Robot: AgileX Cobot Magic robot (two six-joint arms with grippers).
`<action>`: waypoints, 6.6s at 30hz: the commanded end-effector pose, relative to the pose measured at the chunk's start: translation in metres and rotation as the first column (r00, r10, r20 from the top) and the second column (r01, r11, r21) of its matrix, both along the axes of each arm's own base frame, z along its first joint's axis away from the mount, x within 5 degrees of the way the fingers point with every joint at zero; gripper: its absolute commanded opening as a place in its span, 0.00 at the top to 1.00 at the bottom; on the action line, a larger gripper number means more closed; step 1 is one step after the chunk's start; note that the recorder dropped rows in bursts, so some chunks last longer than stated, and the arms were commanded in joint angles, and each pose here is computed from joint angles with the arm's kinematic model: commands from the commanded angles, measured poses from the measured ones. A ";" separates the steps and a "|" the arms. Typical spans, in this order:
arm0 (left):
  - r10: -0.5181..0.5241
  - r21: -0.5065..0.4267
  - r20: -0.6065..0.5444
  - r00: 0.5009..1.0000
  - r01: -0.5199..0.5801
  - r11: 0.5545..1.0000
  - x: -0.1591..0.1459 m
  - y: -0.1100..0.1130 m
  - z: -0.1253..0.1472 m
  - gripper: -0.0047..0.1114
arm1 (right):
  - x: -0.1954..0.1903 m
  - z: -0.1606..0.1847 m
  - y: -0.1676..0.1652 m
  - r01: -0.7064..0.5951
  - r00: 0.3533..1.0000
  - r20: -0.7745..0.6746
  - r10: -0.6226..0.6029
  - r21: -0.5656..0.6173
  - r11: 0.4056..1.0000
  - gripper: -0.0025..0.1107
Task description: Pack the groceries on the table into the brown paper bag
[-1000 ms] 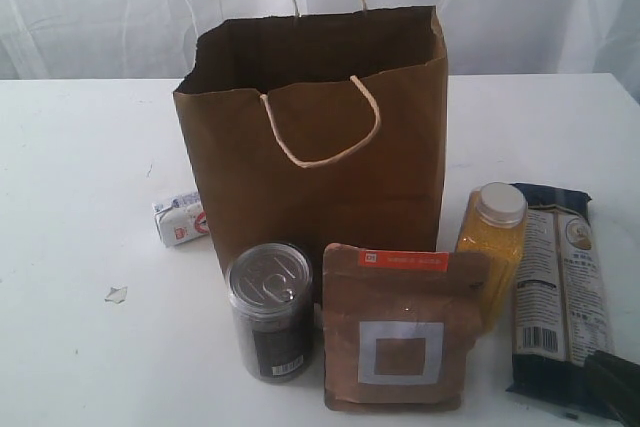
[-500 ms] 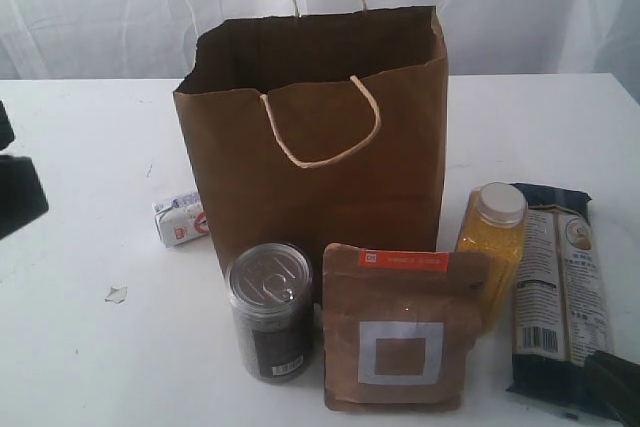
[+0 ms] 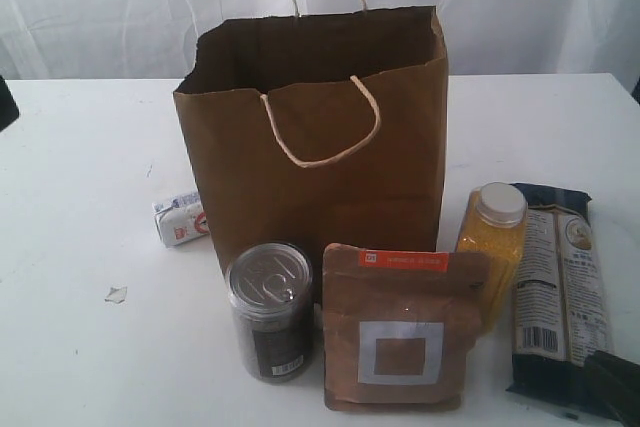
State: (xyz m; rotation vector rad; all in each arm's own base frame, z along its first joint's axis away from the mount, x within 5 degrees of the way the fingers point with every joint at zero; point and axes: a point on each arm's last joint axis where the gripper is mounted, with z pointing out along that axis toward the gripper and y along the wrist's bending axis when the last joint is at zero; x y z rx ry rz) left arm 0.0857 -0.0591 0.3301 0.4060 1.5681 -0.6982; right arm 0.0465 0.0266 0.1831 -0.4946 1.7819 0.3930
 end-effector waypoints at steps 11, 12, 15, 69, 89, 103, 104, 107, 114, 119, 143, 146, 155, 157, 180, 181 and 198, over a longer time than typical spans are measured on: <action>-0.018 0.017 0.066 0.998 0.017 1.000 -0.014 -0.001 0.000 0.15 | 0.000 -0.001 0.000 0.002 1.000 0.011 -0.002 -0.003 1.000 0.98; -0.012 0.016 0.076 0.997 0.011 1.000 -0.016 0.000 0.000 0.15 | 0.000 -0.001 0.000 0.002 1.000 0.011 -0.002 -0.003 1.000 0.98; -0.011 0.009 0.079 0.997 0.011 1.000 -0.019 0.000 -0.001 0.15 | 0.000 -0.001 0.000 0.002 1.000 0.011 -0.002 -0.003 1.000 0.98; 0.363 0.075 -0.107 0.926 -0.356 0.931 0.001 0.029 -0.031 0.19 | 0.000 -0.001 0.000 0.007 1.000 0.001 -0.007 0.013 1.000 0.98; -0.199 0.233 -0.410 0.890 0.313 0.921 0.000 -0.038 -0.044 0.17 | 0.000 -0.001 0.000 0.007 1.000 0.001 -0.007 0.013 1.000 0.98; -0.114 0.393 -0.272 0.956 0.219 0.893 0.037 -0.106 -0.111 0.17 | 0.000 -0.001 0.000 0.007 1.000 0.001 -0.007 0.013 1.000 0.98; -0.109 0.405 -0.271 0.957 0.216 0.889 0.040 -0.108 -0.114 0.17 | 0.000 -0.001 0.000 0.007 1.000 0.001 -0.007 0.013 1.000 0.98; -0.085 0.391 -0.296 0.952 0.201 0.898 0.049 -0.120 -0.116 0.17 | 0.000 -0.001 0.000 0.007 1.000 0.001 -0.007 0.013 1.000 0.98; -0.046 0.335 -0.358 0.933 0.174 0.926 0.057 -0.131 -0.120 0.17 | 0.000 -0.001 0.000 0.007 1.000 0.001 -0.007 0.013 1.000 0.98; -0.043 0.330 -0.358 0.933 0.169 0.929 0.057 -0.137 -0.125 0.17 | 0.000 -0.001 0.000 0.007 1.000 0.001 -0.007 0.013 1.000 0.98; 0.016 0.347 -0.322 0.947 0.102 0.932 0.068 -0.148 -0.143 0.17 | 0.000 -0.001 0.000 0.007 1.000 0.001 -0.007 0.013 1.000 0.98; 0.016 0.355 -0.327 0.945 0.107 0.929 0.071 -0.152 -0.145 0.17 | 0.000 -0.001 0.000 0.007 1.000 0.001 -0.007 0.013 1.000 0.98; 0.008 0.371 -0.318 0.948 0.117 0.921 0.077 -0.164 -0.147 0.17 | 0.000 -0.001 0.000 0.007 1.000 0.001 -0.007 0.013 1.000 0.98; 0.011 0.379 -0.324 0.946 0.119 0.918 0.078 -0.164 -0.150 0.17 | 0.000 -0.001 0.000 0.007 1.000 0.001 -0.007 0.013 1.000 0.98; -0.105 0.336 -0.334 0.937 0.222 0.915 0.056 -0.158 -0.117 0.96 | 0.000 -0.001 0.000 0.012 1.000 -0.008 -0.012 0.028 1.000 0.98; -0.116 0.332 -0.331 0.936 0.231 0.915 0.054 -0.156 -0.112 0.96 | 0.000 -0.001 0.000 0.012 1.000 -0.008 -0.012 0.028 1.000 0.98; -0.276 0.268 -0.110 0.955 0.295 0.917 0.008 -0.092 -0.050 0.96 | 0.000 -0.001 0.000 0.012 1.000 -0.008 -0.012 0.028 1.000 0.98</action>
